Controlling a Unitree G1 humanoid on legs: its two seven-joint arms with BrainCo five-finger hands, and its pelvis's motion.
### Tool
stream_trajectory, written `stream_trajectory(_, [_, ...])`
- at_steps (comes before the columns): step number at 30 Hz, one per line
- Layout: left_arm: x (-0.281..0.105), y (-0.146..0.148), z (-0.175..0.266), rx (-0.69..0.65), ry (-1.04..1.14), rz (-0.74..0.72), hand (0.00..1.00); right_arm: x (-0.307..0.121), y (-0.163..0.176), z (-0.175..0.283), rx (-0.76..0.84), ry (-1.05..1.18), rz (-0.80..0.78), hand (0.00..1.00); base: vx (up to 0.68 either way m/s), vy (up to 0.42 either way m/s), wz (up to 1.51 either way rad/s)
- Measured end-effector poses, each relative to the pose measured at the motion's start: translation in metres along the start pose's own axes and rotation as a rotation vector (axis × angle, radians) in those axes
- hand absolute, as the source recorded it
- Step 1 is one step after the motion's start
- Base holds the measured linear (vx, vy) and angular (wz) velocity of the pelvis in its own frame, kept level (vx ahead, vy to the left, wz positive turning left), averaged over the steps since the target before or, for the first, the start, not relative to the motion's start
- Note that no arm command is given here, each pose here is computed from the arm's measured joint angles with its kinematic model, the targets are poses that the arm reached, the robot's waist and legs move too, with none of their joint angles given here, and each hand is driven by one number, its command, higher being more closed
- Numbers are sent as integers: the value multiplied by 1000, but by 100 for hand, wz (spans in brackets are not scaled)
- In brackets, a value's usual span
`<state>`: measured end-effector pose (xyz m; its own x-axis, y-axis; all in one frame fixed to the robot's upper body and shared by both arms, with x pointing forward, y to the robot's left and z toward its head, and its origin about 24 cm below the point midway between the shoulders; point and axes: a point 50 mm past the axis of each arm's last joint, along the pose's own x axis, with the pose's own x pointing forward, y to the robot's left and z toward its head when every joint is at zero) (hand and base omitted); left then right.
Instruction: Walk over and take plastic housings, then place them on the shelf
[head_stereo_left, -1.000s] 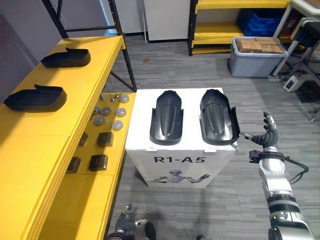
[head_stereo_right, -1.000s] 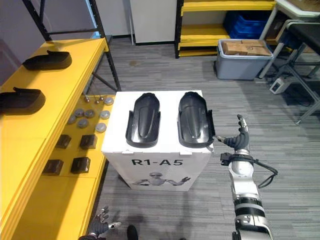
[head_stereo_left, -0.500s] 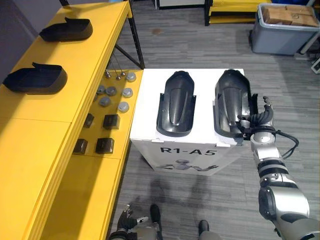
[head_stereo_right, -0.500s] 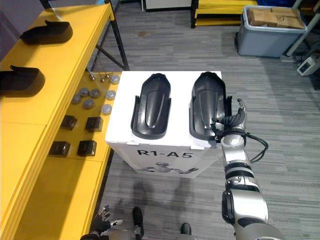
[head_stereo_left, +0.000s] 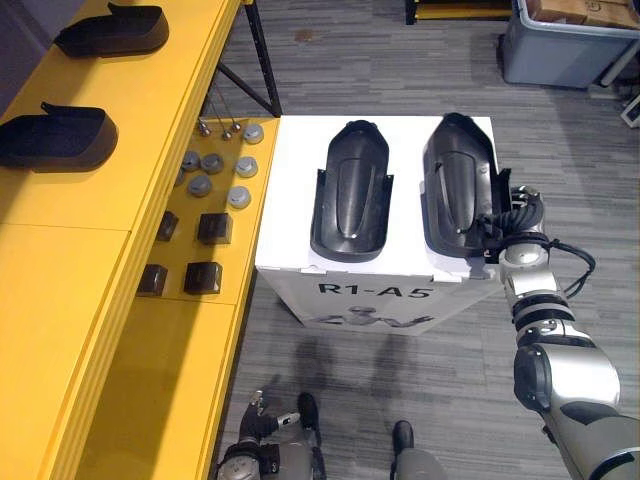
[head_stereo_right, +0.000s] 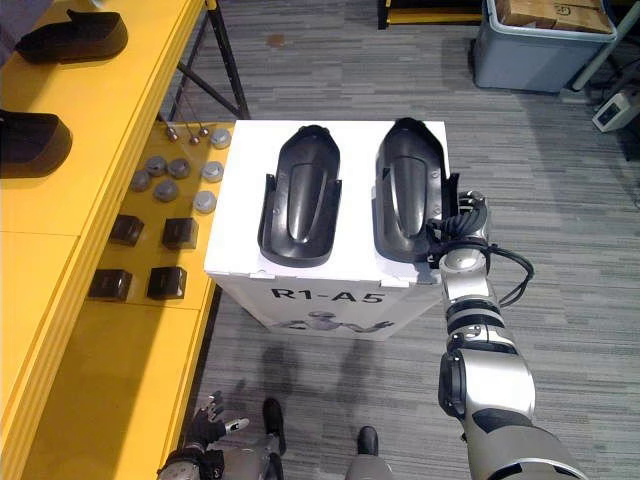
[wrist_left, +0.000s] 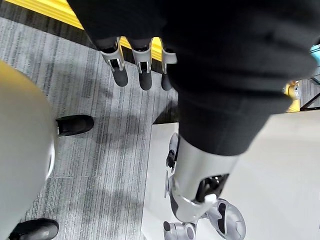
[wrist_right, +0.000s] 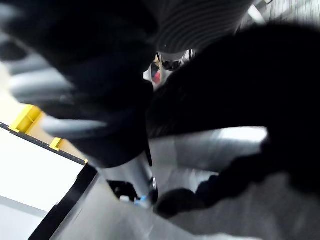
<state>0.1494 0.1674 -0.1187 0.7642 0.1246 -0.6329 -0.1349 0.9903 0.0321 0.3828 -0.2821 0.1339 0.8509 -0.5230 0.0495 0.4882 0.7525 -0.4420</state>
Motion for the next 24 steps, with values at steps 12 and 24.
stream_trajectory(12, [4,3,5,-7,-6,12,0,-36,4,-44,-14,-31,27,100,41,0,-5])
stream_trajectory(24, [2,10,9,-10,-25,17,0,-87,7,-77,14,-36,40,100,-15,6,3])
